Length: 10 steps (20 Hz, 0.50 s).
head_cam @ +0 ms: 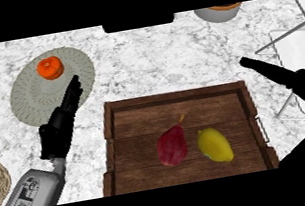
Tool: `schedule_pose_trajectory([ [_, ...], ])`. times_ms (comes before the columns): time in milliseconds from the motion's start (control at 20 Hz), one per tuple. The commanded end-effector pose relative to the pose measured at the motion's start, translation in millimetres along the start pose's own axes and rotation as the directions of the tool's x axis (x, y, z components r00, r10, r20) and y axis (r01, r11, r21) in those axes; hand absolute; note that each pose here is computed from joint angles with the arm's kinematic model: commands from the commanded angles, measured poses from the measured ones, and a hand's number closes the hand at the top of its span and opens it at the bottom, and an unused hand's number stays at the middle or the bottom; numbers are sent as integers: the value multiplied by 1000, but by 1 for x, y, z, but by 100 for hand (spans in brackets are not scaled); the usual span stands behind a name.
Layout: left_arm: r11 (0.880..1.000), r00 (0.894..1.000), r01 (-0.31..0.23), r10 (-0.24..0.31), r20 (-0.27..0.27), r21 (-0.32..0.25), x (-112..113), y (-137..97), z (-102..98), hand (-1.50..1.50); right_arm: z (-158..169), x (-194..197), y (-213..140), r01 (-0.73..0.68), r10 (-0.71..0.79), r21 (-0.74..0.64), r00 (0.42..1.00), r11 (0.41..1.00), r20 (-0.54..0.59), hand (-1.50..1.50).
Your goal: Pick the lemon from the tray and place it in the tiered shelf
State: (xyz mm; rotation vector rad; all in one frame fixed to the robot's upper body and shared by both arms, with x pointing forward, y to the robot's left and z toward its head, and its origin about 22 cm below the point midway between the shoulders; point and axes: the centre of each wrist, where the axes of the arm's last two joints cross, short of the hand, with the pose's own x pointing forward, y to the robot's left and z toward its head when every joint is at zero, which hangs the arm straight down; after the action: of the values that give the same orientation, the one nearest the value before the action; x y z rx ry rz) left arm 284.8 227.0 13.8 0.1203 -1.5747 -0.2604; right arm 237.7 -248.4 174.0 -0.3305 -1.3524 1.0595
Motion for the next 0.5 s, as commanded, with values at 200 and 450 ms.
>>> schedule_pose_trajectory([
  [200,1000,1000,0,0,0,7,-15,-12,3,0,18,52,25,-124,126,41,989,991,-72,-150],
  [450,1000,1000,-7,7,-4,-24,-6,-9,-3,0,-2,56,33,-103,105,35,991,994,-80,-150],
])
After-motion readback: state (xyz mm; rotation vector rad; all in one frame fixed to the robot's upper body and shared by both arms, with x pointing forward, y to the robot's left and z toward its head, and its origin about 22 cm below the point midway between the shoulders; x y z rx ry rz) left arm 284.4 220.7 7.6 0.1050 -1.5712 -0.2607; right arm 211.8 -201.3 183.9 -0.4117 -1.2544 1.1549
